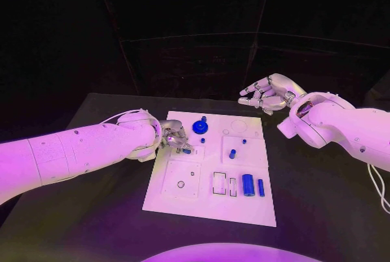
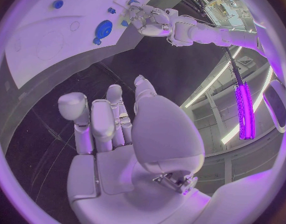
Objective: Assemble the parts on the task board
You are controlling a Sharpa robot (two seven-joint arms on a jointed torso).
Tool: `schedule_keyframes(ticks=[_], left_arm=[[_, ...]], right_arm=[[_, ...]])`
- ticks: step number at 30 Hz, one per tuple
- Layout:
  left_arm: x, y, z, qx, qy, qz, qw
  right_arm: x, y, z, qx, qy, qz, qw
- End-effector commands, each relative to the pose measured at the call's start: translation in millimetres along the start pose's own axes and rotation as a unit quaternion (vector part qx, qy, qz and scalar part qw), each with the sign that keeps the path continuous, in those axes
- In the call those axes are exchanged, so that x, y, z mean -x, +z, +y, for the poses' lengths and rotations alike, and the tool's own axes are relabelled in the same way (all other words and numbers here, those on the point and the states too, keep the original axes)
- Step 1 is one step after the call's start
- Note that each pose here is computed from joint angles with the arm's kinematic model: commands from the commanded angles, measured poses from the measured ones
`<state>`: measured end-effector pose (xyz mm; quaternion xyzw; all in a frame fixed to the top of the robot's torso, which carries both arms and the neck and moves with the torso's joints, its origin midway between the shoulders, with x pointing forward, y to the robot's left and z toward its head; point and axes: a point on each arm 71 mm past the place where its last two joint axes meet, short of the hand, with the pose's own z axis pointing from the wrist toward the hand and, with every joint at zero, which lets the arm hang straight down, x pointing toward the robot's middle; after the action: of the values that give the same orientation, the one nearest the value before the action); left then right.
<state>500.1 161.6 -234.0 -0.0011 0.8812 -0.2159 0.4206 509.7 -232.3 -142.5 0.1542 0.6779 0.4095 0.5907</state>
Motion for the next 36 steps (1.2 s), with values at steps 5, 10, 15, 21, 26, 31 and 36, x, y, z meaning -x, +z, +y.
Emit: schedule_keyframes(ticks=[5, 10, 15, 21, 26, 31, 36], left_arm=[[-3.2, 2.4, -2.0, -0.001, 0.006, 0.007, 1.000], [-3.3, 3.5, -3.4, -0.002, 0.007, 0.008, 1.000], [-3.4, 4.0, -3.9, -0.002, 0.008, 0.009, 1.000], [-3.8, 4.2, -4.3, -0.003, 0.009, 0.012, 1.000], [-3.9, 4.3, -4.3, -0.003, 0.009, 0.013, 1.000], [-3.4, 4.7, -4.2, -0.002, 0.008, 0.011, 1.000], [-2.7, 5.7, -4.3, -0.002, 0.008, 0.008, 1.000]], right_arm=[[0.0, 0.8, 2.1, 0.006, -0.001, 0.002, 1.000], [-0.1, 0.9, 2.4, 0.007, -0.001, 0.000, 1.000], [0.1, 0.8, 2.3, 0.007, -0.003, -0.001, 1.000], [0.2, 0.8, 2.2, 0.007, -0.003, -0.001, 1.000], [0.1, 0.9, 2.2, 0.007, -0.003, 0.000, 1.000], [-0.1, 1.2, 2.4, 0.007, -0.003, 0.000, 1.000], [-0.6, 1.6, 2.7, 0.008, -0.003, 0.000, 1.000]])
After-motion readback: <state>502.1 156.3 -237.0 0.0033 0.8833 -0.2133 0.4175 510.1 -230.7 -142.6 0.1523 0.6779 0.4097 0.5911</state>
